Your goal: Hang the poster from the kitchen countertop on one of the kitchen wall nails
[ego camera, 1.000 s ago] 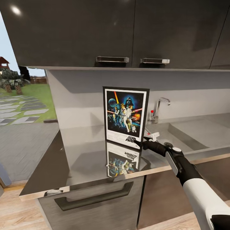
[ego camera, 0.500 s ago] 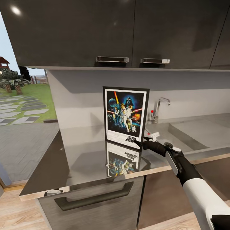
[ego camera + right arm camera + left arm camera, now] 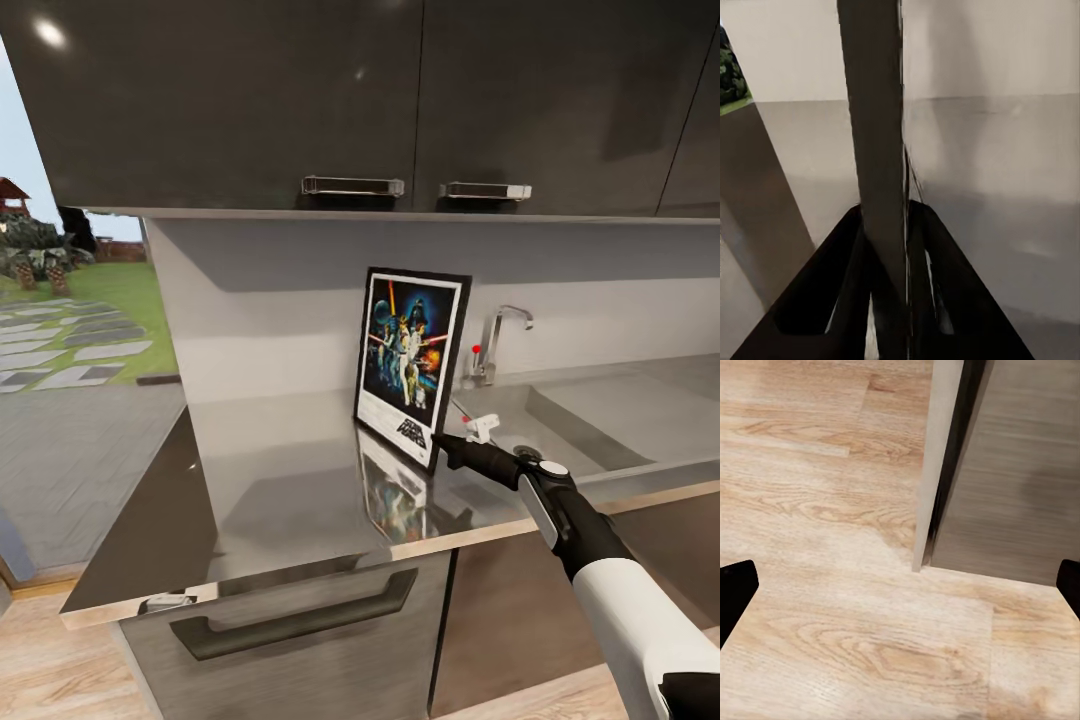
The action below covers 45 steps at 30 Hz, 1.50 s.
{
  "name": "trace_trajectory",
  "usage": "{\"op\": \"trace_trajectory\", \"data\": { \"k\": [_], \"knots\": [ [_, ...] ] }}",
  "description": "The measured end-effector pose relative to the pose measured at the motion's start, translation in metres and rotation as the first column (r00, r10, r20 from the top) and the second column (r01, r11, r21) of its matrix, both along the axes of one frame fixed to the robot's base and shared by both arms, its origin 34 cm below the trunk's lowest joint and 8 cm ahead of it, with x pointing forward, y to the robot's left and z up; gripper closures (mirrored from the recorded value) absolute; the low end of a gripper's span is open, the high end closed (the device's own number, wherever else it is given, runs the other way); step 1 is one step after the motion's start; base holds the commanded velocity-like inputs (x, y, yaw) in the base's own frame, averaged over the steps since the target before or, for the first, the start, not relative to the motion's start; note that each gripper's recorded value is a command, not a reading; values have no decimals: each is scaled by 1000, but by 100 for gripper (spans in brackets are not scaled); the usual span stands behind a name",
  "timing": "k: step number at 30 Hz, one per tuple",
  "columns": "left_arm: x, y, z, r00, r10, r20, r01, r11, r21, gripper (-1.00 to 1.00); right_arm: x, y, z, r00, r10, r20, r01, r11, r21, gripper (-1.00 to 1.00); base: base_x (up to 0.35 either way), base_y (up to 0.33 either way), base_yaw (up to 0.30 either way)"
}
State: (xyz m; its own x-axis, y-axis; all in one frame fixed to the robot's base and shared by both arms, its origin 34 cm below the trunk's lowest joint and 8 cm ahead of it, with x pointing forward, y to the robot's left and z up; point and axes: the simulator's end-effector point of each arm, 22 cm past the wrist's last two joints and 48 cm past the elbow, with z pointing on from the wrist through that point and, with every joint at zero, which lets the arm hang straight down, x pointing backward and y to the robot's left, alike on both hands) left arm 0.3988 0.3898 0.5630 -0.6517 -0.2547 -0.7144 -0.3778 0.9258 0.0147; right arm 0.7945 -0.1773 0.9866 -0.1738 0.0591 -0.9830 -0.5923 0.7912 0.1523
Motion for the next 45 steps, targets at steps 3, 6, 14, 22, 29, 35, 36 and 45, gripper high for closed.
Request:
{"op": "trace_trajectory", "data": {
  "k": [3,6,14,22,29,35,36,45],
  "knots": [
    [0,0,0,1000,0,0,0,1000,0,-100,0,1,0,1000,1,0,-1,1000,0,100,0,0,0],
    [0,0,0,1000,0,0,0,1000,0,-100,0,0,0,1000,0,0,0,1000,-1,100,0,0,0],
    [0,0,0,1000,0,-1,0,1000,0,-100,1,1,0,1000,0,1,0,1000,0,100,-60,0,0],
    [0,0,0,1000,0,1,0,1000,1,-100,0,1,5,1000,2,11,-2,1000,2,100,-85,0,0],
    [0,1,0,1000,0,0,0,1000,2,-100,0,3,17,999,6,34,-6,1000,1,100,-11,0,0],
    [0,1,0,1000,-1,0,1,1000,2,-100,-2,5,18,1000,13,7,-13,1000,2,100,-2,0,0],
    [0,1,0,1000,-1,0,1,1000,2,-100,-2,5,19,1000,14,3,-14,1000,2,100,0,0,0],
    [0,1,0,1000,0,0,0,1000,2,-100,-7,13,53,997,31,68,-31,1000,-5,100,-28,0,0]
  ]
}}
